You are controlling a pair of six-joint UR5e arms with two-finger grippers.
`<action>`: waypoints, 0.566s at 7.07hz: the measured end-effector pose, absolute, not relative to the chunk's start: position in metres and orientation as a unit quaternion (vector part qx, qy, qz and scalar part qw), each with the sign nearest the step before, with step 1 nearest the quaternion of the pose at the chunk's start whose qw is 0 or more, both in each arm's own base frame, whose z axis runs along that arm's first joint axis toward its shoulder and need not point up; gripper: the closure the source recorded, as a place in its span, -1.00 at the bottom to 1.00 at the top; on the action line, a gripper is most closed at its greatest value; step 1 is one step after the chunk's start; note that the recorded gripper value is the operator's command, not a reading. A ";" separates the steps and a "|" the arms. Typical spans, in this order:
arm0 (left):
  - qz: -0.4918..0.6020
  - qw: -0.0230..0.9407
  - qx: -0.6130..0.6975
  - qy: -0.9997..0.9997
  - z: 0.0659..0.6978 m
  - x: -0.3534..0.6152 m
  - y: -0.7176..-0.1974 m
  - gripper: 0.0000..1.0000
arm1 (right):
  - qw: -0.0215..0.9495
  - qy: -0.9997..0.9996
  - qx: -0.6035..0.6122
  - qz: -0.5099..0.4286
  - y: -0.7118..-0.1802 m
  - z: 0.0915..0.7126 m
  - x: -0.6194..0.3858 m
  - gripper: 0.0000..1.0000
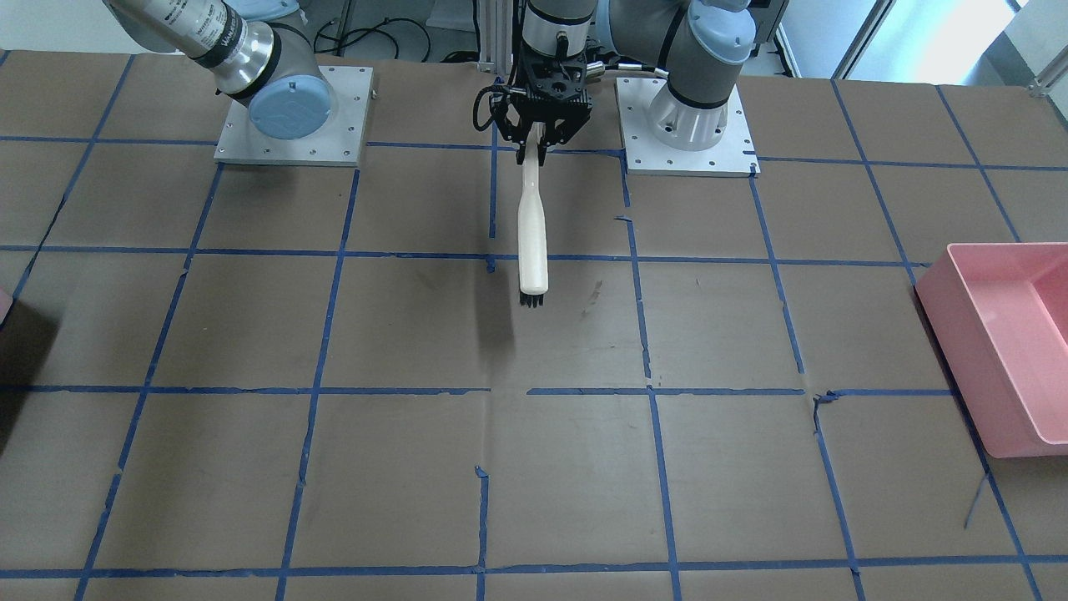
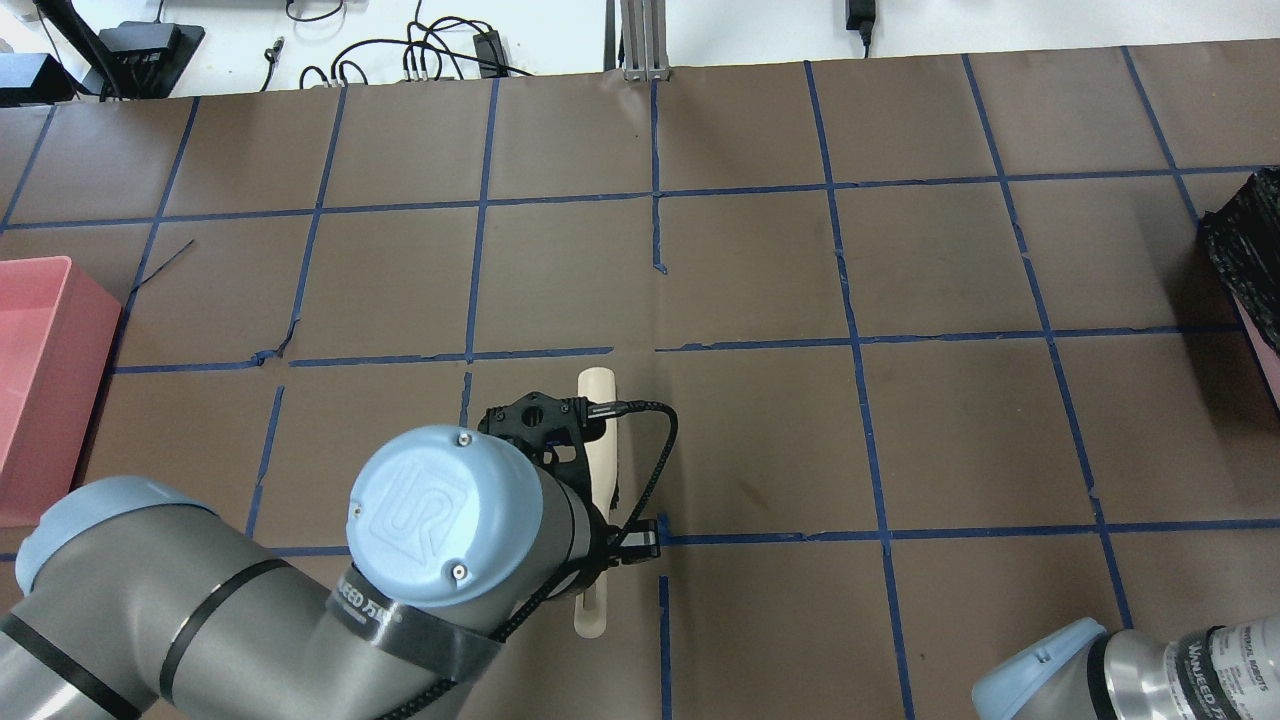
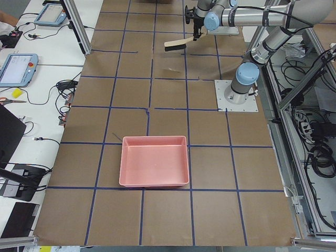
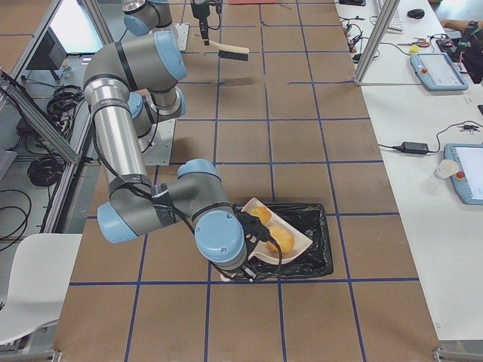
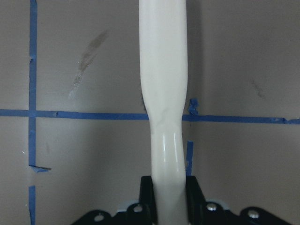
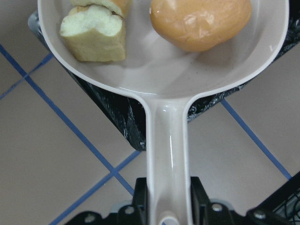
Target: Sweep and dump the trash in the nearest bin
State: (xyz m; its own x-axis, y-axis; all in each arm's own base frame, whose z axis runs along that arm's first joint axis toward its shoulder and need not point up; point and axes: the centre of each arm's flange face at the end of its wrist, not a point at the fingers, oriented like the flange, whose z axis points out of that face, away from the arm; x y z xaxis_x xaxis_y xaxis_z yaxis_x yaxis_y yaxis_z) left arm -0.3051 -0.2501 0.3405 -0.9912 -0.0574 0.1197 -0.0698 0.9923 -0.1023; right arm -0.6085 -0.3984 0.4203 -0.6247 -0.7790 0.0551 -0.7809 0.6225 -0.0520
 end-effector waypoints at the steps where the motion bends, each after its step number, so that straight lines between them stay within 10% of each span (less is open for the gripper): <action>1: 0.068 0.069 0.035 -0.995 0.328 -0.306 -0.242 1.00 | 0.032 -0.894 0.447 0.002 -0.405 0.415 -0.610 1.00; 4: 0.101 0.078 0.047 -0.991 0.300 -0.300 -0.229 1.00 | 0.066 -0.865 0.483 -0.120 -0.478 0.414 -0.554 1.00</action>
